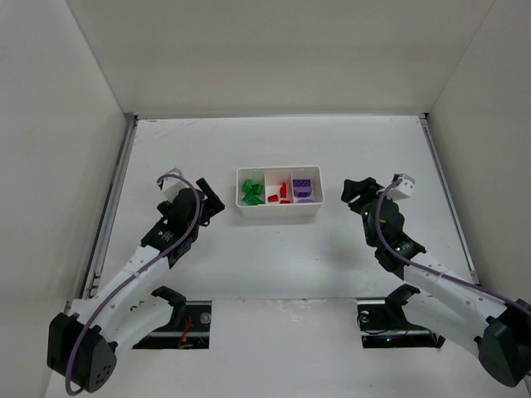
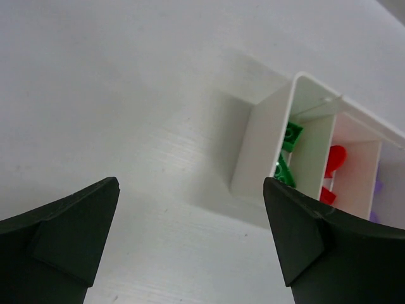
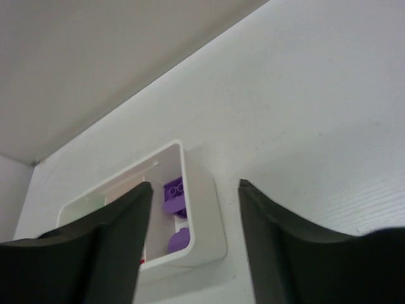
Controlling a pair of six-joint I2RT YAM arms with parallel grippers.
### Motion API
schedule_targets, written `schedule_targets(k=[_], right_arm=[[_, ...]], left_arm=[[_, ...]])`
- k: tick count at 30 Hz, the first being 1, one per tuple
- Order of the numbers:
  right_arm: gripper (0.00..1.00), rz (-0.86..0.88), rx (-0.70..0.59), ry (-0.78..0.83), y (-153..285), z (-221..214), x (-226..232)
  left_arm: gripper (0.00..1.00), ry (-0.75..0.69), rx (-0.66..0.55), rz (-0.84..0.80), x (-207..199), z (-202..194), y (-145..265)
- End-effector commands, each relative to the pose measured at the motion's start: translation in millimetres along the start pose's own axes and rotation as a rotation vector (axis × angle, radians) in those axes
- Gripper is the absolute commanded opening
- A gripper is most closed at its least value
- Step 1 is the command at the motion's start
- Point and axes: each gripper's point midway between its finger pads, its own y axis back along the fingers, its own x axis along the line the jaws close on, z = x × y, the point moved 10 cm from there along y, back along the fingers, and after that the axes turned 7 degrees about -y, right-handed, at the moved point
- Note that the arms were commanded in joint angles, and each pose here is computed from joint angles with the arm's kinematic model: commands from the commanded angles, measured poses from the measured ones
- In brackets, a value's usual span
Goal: Sort the legos into containers by color
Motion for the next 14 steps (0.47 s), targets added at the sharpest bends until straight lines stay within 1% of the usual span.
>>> schedule_targets(k=[1, 3, 9, 11, 14], right_arm=[[0.68, -0.111, -0.120, -0.016, -3, 14, -16], [0.77, -0.142, -0.141, -0.017, -2, 18, -23], [0.88, -0.230, -0.139, -0.002, 11, 27, -40], [1.00, -0.257, -0.150, 0.004, 14, 31, -46], [1.00, -0.288, -0.168, 0.021, 15, 36, -50]], left_arm=[[1.00, 0.019, 0.056, 0.108, 21, -12, 11], [1.00, 0.018, 0.061, 0.114, 23, -11, 13], [1.00, 0.016, 0.039, 0.065, 17, -10, 14], [1.00, 0.001, 0.049, 0.031, 13, -13, 11], [1.00, -0.026, 0.071, 0.025, 11, -15, 6]])
